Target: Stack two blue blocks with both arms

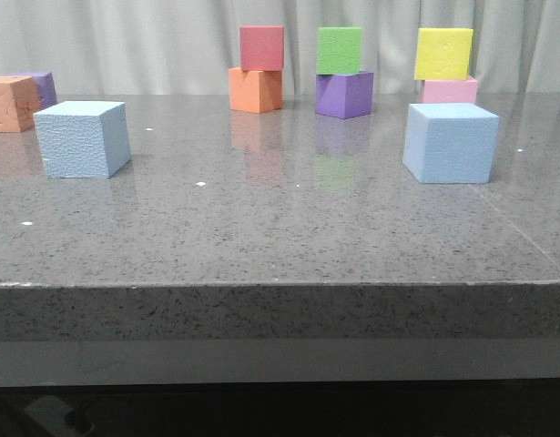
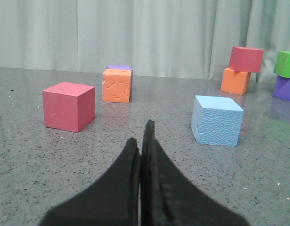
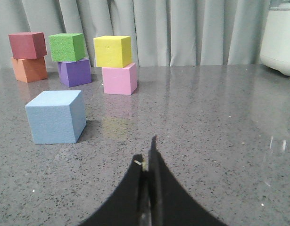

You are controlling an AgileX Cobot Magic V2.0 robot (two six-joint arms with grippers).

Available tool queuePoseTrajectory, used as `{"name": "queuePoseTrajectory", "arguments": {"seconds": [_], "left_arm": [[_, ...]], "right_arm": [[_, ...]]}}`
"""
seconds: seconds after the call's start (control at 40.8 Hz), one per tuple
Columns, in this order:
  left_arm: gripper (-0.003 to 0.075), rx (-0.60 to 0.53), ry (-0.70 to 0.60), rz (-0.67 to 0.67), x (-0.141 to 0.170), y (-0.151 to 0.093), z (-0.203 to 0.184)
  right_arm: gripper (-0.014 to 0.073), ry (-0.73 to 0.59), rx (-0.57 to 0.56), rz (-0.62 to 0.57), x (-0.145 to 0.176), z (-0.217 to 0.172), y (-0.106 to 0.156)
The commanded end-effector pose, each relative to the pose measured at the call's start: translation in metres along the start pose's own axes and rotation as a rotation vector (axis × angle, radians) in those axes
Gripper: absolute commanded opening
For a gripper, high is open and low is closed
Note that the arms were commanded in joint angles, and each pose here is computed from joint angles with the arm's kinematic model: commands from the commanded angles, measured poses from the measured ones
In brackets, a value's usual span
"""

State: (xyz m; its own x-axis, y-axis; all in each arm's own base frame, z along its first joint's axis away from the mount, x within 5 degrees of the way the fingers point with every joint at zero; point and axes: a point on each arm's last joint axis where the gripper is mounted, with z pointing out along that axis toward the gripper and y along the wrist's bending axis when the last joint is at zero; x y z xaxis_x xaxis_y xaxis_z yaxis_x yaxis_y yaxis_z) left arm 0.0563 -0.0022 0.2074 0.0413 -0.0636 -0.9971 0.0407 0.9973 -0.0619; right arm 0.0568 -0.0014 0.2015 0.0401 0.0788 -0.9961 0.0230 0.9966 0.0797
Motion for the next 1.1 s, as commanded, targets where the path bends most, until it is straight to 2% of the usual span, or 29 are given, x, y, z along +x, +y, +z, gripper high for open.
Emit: {"name": "queuePoseTrajectory", "arguments": {"seconds": [0.0,0.564,0.761,0.933,1.08], "left_arm": [[-0.0020,0.004,-0.097,-0.010,-0.008,0.000,-0.002],[-0.0020,0.004,-0.097,-0.010,-0.008,0.000,-0.002],[-0.0020,0.005,-0.114,-0.010,-0.010,0.000,-0.002],[-0.0020,0.008,-0.151,-0.027,-0.022,-0.001,-0.004],[-0.0020,0.015,-0.166,-0.037,-0.057,-0.004,-0.012]], "right_arm": [[-0.0066,-0.104,-0.001,-0.004,-0.010,-0.002,0.000],[-0.0066,-0.104,-0.001,-0.004,-0.010,-0.002,0.000],[-0.0066,-0.173,-0.002,-0.004,-0.017,-0.003,0.000],[-0.0066,-0.269,-0.008,-0.004,-0.040,-0.008,0.002],[-0.0066,-0.182,-0.015,-0.007,-0.077,-0.015,0.006]]}}
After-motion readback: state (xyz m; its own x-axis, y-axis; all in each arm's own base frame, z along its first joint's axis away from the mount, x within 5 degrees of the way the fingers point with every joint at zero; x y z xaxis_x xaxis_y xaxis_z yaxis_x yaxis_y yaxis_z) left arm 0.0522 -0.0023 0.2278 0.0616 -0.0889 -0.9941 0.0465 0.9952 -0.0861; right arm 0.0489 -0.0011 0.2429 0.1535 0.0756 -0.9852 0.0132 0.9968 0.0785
